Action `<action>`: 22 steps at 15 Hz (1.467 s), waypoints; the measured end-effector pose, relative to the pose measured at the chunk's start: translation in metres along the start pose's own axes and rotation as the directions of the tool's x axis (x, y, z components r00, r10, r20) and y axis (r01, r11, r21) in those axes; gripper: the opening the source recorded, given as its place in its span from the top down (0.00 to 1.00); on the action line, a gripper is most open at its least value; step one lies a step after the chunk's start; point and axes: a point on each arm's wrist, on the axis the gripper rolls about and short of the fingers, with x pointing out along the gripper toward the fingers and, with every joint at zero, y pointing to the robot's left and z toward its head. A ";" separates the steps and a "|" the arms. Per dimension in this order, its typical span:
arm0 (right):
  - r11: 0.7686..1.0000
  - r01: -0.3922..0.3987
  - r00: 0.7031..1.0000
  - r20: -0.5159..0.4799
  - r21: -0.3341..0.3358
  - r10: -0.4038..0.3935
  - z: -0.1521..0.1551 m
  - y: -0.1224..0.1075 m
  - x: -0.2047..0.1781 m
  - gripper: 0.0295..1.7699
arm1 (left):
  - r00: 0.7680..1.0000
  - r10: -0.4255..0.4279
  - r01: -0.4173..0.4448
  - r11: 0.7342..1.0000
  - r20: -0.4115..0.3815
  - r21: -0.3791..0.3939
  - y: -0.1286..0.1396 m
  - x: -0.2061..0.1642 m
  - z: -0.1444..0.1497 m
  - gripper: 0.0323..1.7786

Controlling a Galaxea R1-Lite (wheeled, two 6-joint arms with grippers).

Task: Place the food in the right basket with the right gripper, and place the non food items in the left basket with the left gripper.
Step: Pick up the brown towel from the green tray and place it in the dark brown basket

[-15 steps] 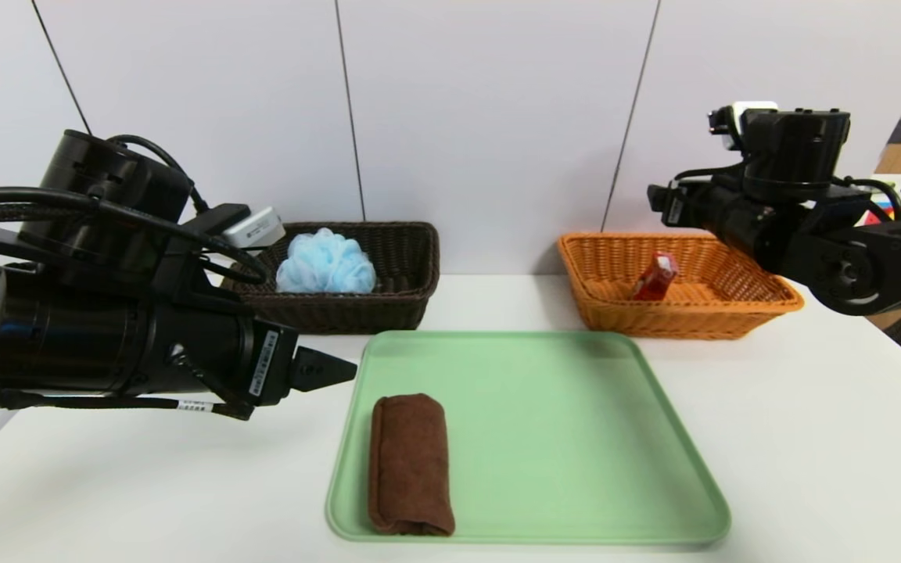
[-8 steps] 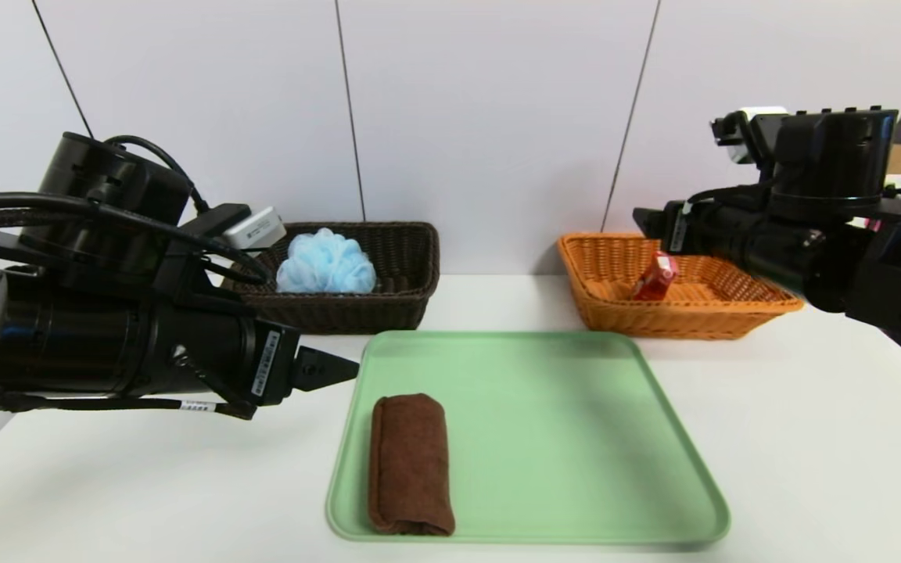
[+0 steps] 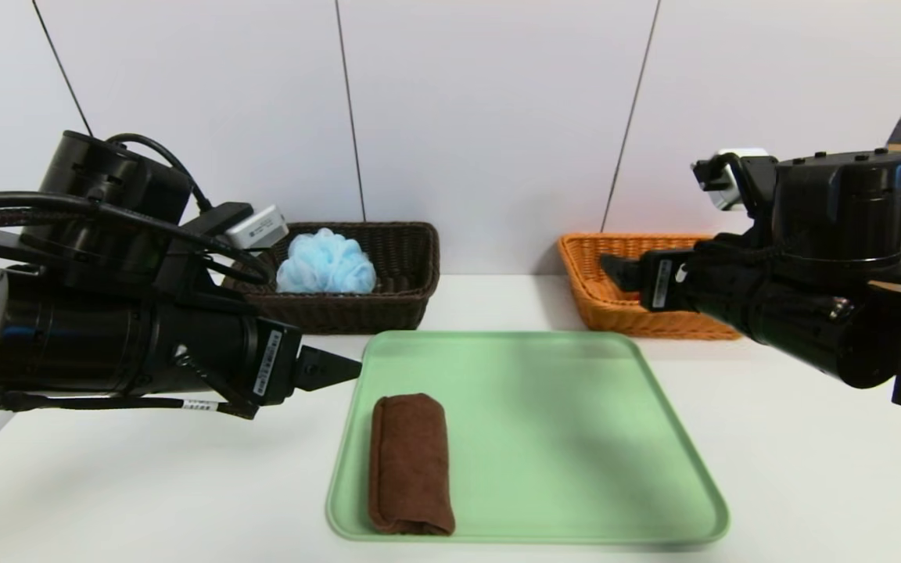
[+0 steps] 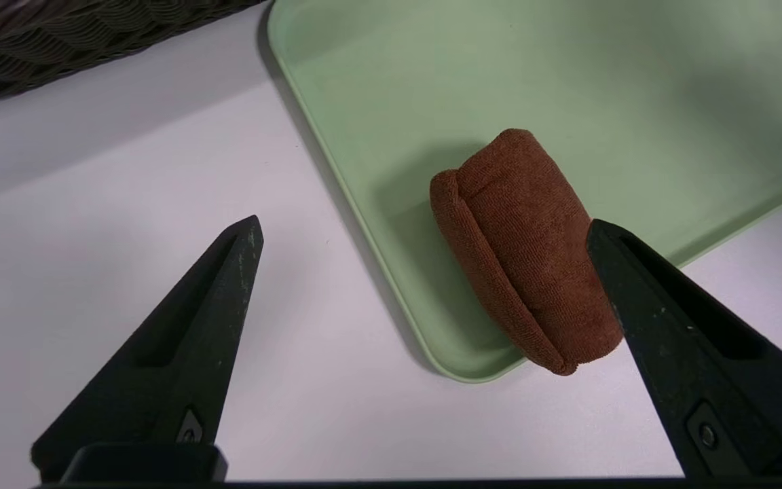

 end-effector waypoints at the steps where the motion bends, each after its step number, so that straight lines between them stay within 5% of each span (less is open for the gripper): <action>1: 1.000 -0.010 1.000 -0.007 -0.001 0.010 -0.003 0.002 -0.003 0.04 | 1.000 -0.002 0.002 1.000 0.000 0.002 0.000 0.000 0.000 0.05; 9: 0.994 -0.098 0.986 -0.141 -0.055 0.089 -0.030 -0.011 -0.050 0.04 | 1.000 -0.002 0.002 1.000 -0.010 0.005 -0.001 0.002 -0.001 0.05; 16: 0.987 -0.147 0.928 -0.356 -0.072 0.112 -0.046 -0.028 -0.084 0.04 | 1.000 -0.013 0.014 1.000 -0.028 0.013 -0.005 0.005 -0.006 0.05; 22: 0.984 -0.179 0.921 -0.355 -0.024 0.159 -0.040 -0.028 -0.085 0.04 | 0.994 -0.104 0.105 0.994 -0.039 0.018 -0.012 0.008 -0.005 0.05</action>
